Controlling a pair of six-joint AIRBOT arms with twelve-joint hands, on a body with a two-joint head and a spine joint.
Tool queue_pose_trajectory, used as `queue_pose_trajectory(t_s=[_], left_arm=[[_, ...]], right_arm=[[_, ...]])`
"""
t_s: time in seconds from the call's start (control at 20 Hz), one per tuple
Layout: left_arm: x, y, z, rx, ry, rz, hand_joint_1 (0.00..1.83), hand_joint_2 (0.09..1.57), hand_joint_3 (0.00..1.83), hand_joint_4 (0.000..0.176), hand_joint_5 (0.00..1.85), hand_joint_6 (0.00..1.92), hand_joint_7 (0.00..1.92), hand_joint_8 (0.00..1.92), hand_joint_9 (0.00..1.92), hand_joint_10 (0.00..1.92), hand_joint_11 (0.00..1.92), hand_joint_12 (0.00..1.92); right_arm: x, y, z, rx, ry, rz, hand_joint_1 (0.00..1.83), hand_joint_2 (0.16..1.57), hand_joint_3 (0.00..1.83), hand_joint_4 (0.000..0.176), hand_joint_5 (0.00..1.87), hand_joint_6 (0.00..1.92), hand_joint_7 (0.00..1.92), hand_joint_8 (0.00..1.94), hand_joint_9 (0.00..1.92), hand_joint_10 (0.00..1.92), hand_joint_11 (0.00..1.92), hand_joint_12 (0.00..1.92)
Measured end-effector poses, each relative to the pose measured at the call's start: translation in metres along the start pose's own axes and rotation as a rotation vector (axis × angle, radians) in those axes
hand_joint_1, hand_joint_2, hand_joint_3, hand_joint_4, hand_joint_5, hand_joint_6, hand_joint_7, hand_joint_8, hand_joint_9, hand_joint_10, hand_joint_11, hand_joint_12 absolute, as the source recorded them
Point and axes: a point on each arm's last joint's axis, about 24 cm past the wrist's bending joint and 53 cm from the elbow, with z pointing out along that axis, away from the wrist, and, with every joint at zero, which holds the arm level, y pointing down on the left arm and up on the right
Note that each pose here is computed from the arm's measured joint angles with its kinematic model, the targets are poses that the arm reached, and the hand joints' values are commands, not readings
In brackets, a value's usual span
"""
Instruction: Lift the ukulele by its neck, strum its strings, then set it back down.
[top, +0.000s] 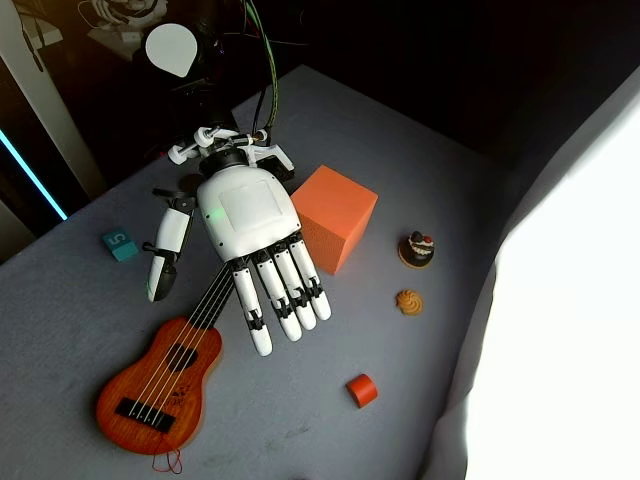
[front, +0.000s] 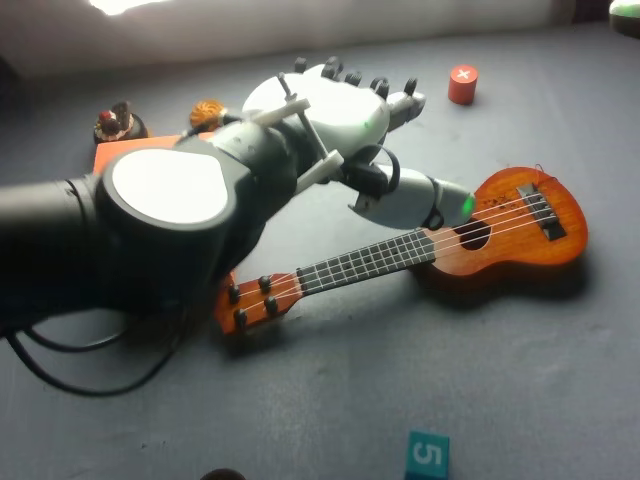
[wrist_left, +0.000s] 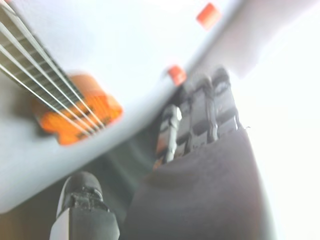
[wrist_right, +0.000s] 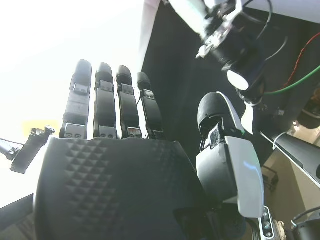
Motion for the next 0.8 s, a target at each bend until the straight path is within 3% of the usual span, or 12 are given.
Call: queue_pose_trajectory(t_s=[0.05, 0.1, 0.15, 0.2, 0.3, 0.4, 0.55, 0.65, 0.8], left_arm=[[-0.006, -0.007, -0.001, 0.026, 0.0, 0.004, 0.0, 1.08, 0.0, 0.0, 1.15, 0.12, 1.31, 0.25, 0.95, 1.13, 0.64, 1.6], [-0.012, -0.01, -0.002, 0.041, -0.002, 0.004, 0.0, 1.07, 0.0, 0.0, 1.21, 0.17, 1.29, 0.44, 0.95, 1.27, 0.64, 1.72], [-0.018, -0.015, -0.005, 0.07, 0.004, 0.023, 0.0, 1.07, 0.0, 0.0, 1.2, 0.6, 1.21, 0.89, 0.99, 1.46, 0.73, 1.82], [-0.024, -0.02, -0.007, 0.097, 0.01, 0.043, 0.0, 1.07, 0.0, 0.0, 1.16, 1.05, 1.19, 1.21, 1.03, 1.59, 0.79, 1.88], [-0.036, -0.031, -0.012, 0.146, 0.009, 0.062, 0.0, 1.08, 0.0, 0.0, 1.17, 1.43, 1.21, 1.48, 1.1, 1.73, 0.93, 1.92], [-0.048, -0.04, -0.019, 0.177, 0.0, 0.051, 0.0, 1.08, 0.0, 0.0, 1.14, 1.57, 1.21, 1.67, 1.12, 1.85, 0.98, 1.92], [-0.062, -0.055, -0.027, 0.217, -0.008, 0.006, 0.0, 1.1, 0.0, 0.0, 1.11, 1.59, 1.19, 1.77, 1.12, 1.9, 0.99, 1.92], [-0.075, -0.067, -0.032, 0.266, -0.015, 0.017, 0.0, 1.11, 0.01, 0.0, 1.11, 1.7, 1.19, 1.8, 1.13, 1.92, 1.03, 1.92], [-0.081, -0.08, -0.044, 0.35, 0.004, 0.072, 0.0, 1.12, 0.0, 0.0, 1.1, 1.69, 1.14, 1.87, 1.11, 1.92, 1.05, 1.92]], right_arm=[[0.0, 0.0, 0.0, -0.001, -0.001, 0.0, 0.22, 1.3, 0.0, 0.0, 0.61, 1.06, 0.74, 1.09, 0.6, 1.46, 0.36, 1.91], [0.0, 0.0, 0.0, -0.001, 0.0, -0.001, 0.19, 1.31, 0.0, 0.0, 0.65, 1.11, 0.8, 1.11, 0.67, 1.5, 0.43, 1.92], [0.001, -0.001, 0.0, 0.003, 0.004, -0.006, 0.15, 1.32, 0.01, 0.0, 0.71, 1.22, 0.94, 1.16, 0.85, 1.58, 0.65, 1.92], [0.001, 0.0, 0.0, 0.001, 0.003, -0.005, 0.11, 1.33, 0.01, 0.0, 0.81, 1.24, 1.08, 1.2, 1.02, 1.64, 0.82, 1.92], [0.002, 0.002, 0.0, -0.005, 0.004, -0.007, 0.05, 1.35, 0.01, 0.0, 0.9, 1.34, 1.14, 1.35, 1.08, 1.75, 0.93, 1.92], [0.004, 0.004, 0.001, -0.01, 0.012, -0.015, 0.01, 1.36, 0.01, 0.0, 0.92, 1.37, 1.15, 1.41, 1.11, 1.81, 1.0, 1.92], [0.004, 0.004, 0.001, -0.013, 0.011, -0.013, 0.01, 1.37, 0.0, 0.0, 0.93, 1.33, 1.18, 1.42, 1.16, 1.84, 1.09, 1.92], [0.004, 0.005, 0.0, -0.016, 0.01, -0.014, 0.03, 1.37, 0.0, 0.0, 0.9, 1.35, 1.18, 1.42, 1.16, 1.84, 1.07, 1.92], [0.004, 0.005, 0.001, -0.016, 0.01, -0.014, 0.03, 1.37, 0.0, 0.0, 0.85, 1.42, 1.12, 1.55, 1.11, 1.91, 1.03, 1.92]])
